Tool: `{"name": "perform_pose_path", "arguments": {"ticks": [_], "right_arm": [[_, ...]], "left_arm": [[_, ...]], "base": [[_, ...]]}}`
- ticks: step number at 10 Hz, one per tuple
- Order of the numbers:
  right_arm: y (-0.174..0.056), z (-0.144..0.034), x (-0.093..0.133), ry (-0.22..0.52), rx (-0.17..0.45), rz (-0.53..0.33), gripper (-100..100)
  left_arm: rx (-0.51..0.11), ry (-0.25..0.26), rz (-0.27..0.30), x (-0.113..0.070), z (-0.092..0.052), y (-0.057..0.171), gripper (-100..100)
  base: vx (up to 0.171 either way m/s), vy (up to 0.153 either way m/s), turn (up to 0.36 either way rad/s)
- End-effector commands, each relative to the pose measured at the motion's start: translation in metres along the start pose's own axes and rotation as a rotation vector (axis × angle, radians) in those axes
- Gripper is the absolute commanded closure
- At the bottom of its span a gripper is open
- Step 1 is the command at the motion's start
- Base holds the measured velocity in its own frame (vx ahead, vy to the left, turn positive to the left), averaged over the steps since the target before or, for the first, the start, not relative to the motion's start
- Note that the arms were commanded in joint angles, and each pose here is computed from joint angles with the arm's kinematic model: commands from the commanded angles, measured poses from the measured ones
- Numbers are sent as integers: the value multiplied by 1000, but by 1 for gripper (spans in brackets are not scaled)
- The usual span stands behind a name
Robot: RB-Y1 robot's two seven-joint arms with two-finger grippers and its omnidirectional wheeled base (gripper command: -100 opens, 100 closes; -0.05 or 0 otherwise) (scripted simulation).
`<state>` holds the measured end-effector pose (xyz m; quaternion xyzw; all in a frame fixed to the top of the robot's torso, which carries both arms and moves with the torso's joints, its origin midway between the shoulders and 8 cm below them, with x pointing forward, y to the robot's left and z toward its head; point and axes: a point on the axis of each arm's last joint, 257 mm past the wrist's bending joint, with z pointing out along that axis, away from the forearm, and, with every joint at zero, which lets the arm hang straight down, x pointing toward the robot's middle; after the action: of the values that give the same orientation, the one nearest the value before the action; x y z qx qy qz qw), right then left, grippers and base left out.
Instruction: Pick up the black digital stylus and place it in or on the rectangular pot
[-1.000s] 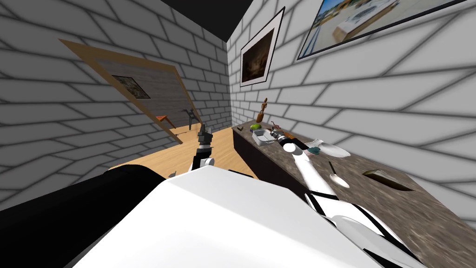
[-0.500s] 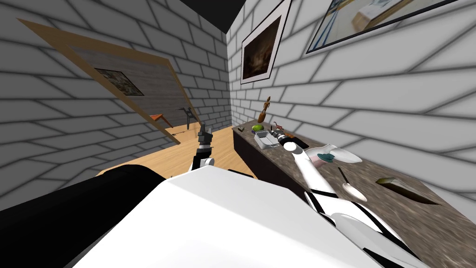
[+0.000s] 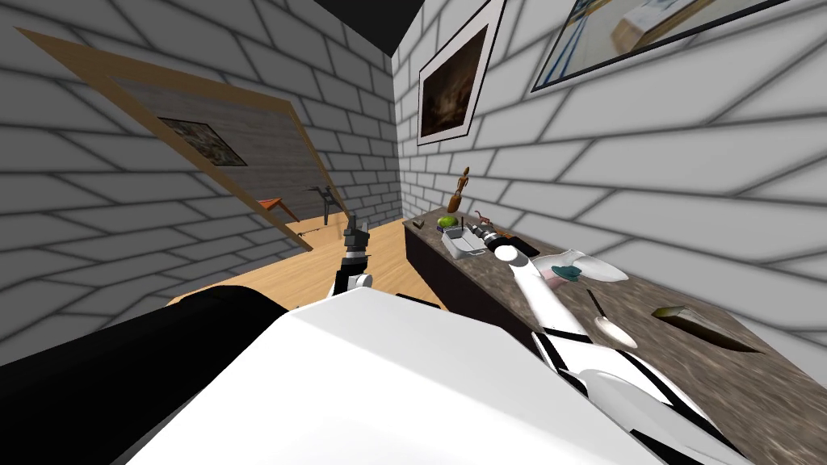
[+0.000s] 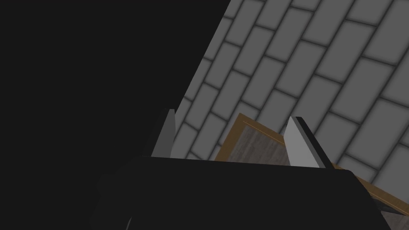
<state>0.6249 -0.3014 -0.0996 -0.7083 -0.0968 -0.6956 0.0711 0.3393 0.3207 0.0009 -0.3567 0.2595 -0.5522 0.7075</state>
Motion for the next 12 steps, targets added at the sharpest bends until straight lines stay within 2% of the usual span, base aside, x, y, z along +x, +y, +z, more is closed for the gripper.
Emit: {"name": "perform_pose_path", "arguments": {"ticks": [1,5,6,7,12], "right_arm": [[3,-2,13,3,9,-2,-100],[15,-7,62,15,42,-13,-100],[13,-5,55,16,34,-14,-100],[13,-5,55,14,36,-12,0],[12,-5,55,14,36,-12,0]], "left_arm": [[0,0,0,0,0,0,0],[0,0,0,0,0,0,0],[0,0,0,0,0,0,0],[0,0,0,0,0,0,0],[0,0,0,0,0,0,0]], "base": [[5,56,-76],[4,90,-77],[-2,41,-21],[0,8,3],[0,0,0]]}}
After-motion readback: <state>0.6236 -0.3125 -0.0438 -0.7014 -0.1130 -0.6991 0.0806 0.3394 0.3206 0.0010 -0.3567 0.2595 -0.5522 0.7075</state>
